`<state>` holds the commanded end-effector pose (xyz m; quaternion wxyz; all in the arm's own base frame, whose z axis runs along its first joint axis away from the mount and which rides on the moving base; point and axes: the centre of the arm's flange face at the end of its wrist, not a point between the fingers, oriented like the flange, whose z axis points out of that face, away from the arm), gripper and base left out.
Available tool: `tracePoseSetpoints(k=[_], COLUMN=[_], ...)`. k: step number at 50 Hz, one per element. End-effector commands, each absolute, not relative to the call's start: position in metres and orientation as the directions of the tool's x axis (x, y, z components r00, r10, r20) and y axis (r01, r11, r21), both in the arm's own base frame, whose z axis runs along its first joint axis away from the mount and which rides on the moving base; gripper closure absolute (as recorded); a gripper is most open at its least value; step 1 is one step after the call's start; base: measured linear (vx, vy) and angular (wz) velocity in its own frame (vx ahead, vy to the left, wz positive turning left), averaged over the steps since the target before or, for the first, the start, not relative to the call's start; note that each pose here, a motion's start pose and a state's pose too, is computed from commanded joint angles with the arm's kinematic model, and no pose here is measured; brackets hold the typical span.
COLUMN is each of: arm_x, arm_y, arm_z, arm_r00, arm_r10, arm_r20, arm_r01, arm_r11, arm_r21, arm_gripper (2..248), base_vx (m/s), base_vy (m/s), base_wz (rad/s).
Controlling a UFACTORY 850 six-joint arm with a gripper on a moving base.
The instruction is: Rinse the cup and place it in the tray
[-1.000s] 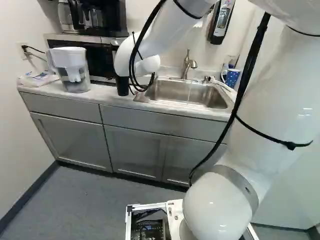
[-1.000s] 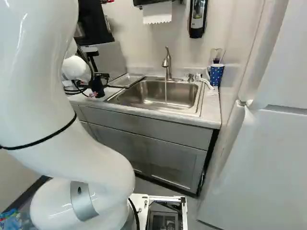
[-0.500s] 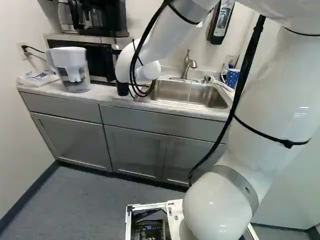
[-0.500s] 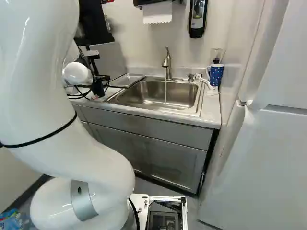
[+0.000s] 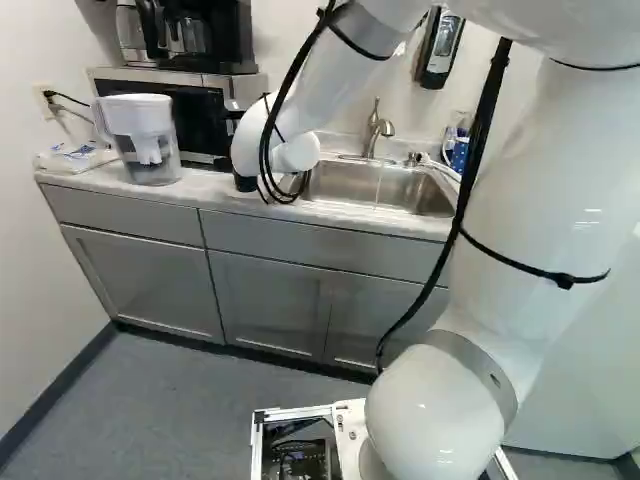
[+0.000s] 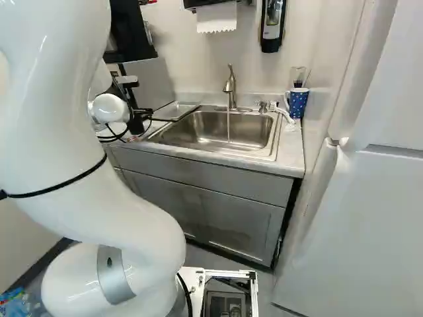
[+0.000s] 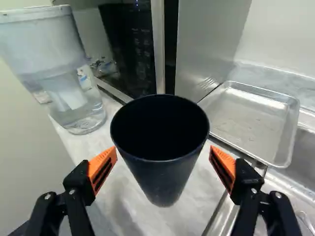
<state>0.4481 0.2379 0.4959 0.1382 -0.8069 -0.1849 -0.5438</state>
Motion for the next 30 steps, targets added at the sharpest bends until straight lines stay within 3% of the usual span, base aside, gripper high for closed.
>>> tracePoseSetpoints(k=[13,14,19,20,24,25,29,30], arm_x=[0.4481,0.4481,0.4481,0.4481,0.4481,0.4481,0.4481,0.4481], arm_y=[0.2379,0.2379,0.2379,0.2379,0.2379,0.2379,0.2379,0.2379], arm_z=[0.4959,0.4959,0.4959,0.4959,0.4959,0.4959,0.4959,0.4959], arm_r00=[0.340,0.340,0.340,0.340,0.340,0.340,0.340,0.340], arm_r10=[0.148,0.148,0.148,0.148,0.148,0.148,0.148,0.148], arm_r20=[0.929,0.929,0.929,0.929,0.929,0.929,0.929,0.929], arm_r01=[0.449,0.449,0.449,0.449,0.449,0.449,0.449,0.449], arm_r11=[-0.893,-0.893,-0.893,-0.893,-0.893,-0.893,-0.893,-0.893], arm_r21=[-0.022,-0.022,-0.022,-0.022,-0.022,-0.022,-0.022,-0.022], arm_gripper=[3,18,18,59,59,97,97,123], base_vx=[0.000,0.000,0.000,0.000,0.000,0.000,0.000,0.000], base_vy=[0.000,0.000,0.000,0.000,0.000,0.000,0.000,0.000], base_wz=[0.000,0.000,0.000,0.000,0.000,0.000,0.000,0.000])
